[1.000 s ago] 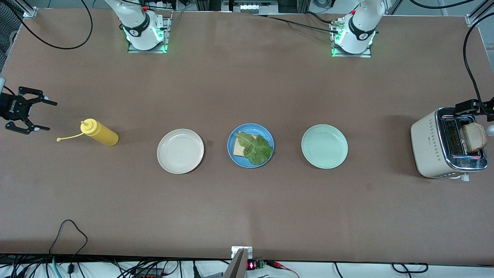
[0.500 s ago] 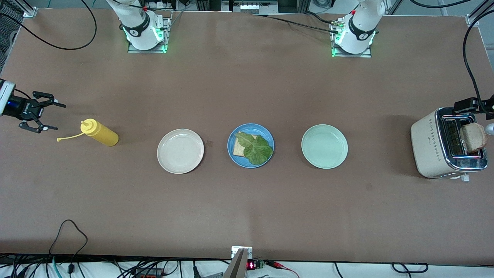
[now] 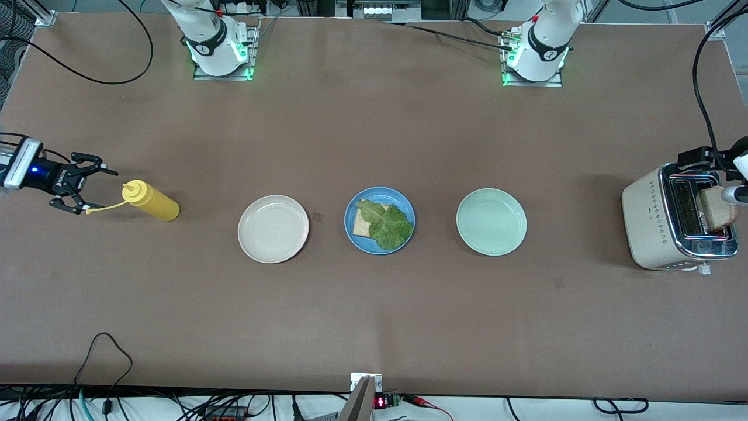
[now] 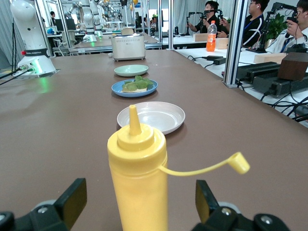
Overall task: Make sandwich in blue plate with both arms
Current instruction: 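Grasp the yellow squeeze bottle with the right gripper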
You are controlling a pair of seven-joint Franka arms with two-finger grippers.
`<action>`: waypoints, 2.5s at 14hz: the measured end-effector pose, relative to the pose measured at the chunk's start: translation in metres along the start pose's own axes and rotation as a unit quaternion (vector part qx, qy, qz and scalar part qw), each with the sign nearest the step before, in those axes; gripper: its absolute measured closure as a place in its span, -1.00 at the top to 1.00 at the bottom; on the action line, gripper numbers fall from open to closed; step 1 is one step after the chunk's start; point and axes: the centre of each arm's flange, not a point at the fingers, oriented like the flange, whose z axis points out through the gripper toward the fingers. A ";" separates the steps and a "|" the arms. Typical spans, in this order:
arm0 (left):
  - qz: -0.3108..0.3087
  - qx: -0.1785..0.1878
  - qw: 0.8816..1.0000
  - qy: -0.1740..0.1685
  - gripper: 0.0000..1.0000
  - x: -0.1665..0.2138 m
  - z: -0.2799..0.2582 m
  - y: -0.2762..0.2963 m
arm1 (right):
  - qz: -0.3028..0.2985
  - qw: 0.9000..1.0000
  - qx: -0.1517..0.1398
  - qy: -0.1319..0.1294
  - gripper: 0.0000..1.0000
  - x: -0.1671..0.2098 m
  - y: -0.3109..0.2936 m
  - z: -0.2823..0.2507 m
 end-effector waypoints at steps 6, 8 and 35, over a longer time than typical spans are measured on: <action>-0.002 0.001 1.000 -0.001 1.00 -0.004 -0.004 0.000 | 0.022 1.000 0.008 0.020 1.00 -0.034 -0.006 0.019; -0.003 0.000 1.000 -0.002 1.00 -0.004 -0.004 0.001 | 0.025 0.999 0.008 0.028 1.00 -0.039 -0.005 0.026; 0.001 0.000 1.000 -0.005 1.00 -0.003 -0.005 0.007 | 0.038 0.996 0.034 0.069 0.69 -0.047 0.006 0.091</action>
